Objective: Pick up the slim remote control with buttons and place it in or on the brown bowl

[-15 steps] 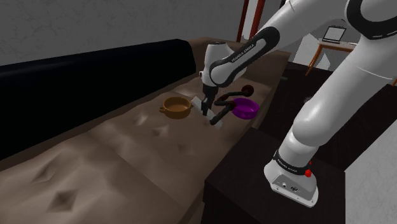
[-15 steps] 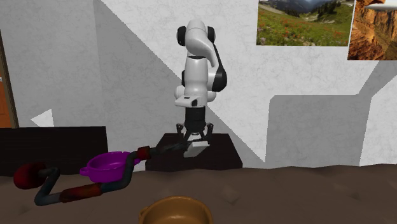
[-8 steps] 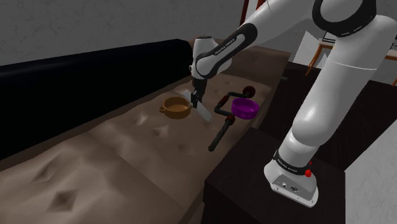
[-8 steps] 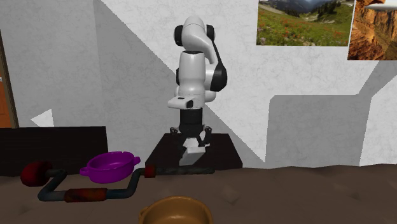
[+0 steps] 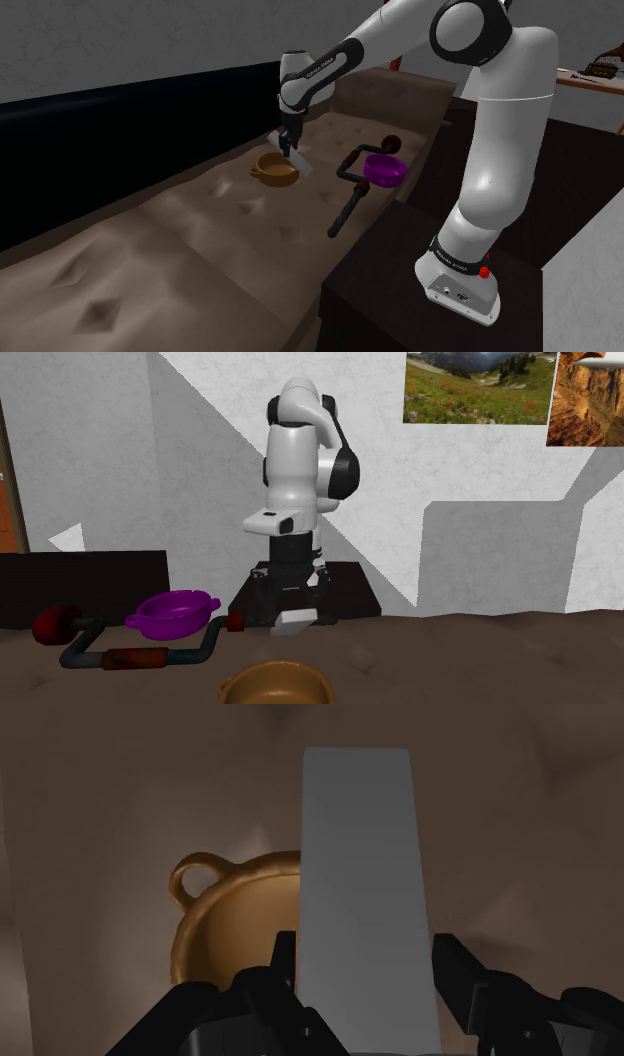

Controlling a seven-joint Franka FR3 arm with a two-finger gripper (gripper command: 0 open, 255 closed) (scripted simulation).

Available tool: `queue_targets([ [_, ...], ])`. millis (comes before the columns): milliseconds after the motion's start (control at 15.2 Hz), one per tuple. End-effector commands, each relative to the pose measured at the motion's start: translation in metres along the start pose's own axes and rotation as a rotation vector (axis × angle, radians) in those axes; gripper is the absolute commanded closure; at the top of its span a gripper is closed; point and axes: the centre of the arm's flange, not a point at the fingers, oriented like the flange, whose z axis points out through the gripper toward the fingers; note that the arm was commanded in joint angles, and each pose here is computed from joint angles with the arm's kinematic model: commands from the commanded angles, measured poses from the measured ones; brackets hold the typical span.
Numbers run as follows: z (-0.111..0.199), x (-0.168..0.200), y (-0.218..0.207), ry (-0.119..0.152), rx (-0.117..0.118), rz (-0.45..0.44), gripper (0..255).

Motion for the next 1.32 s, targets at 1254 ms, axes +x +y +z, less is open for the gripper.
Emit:
queue_targets([
  [1254,0.073,0.076,0.035,0.0,0.0,0.0,255],
])
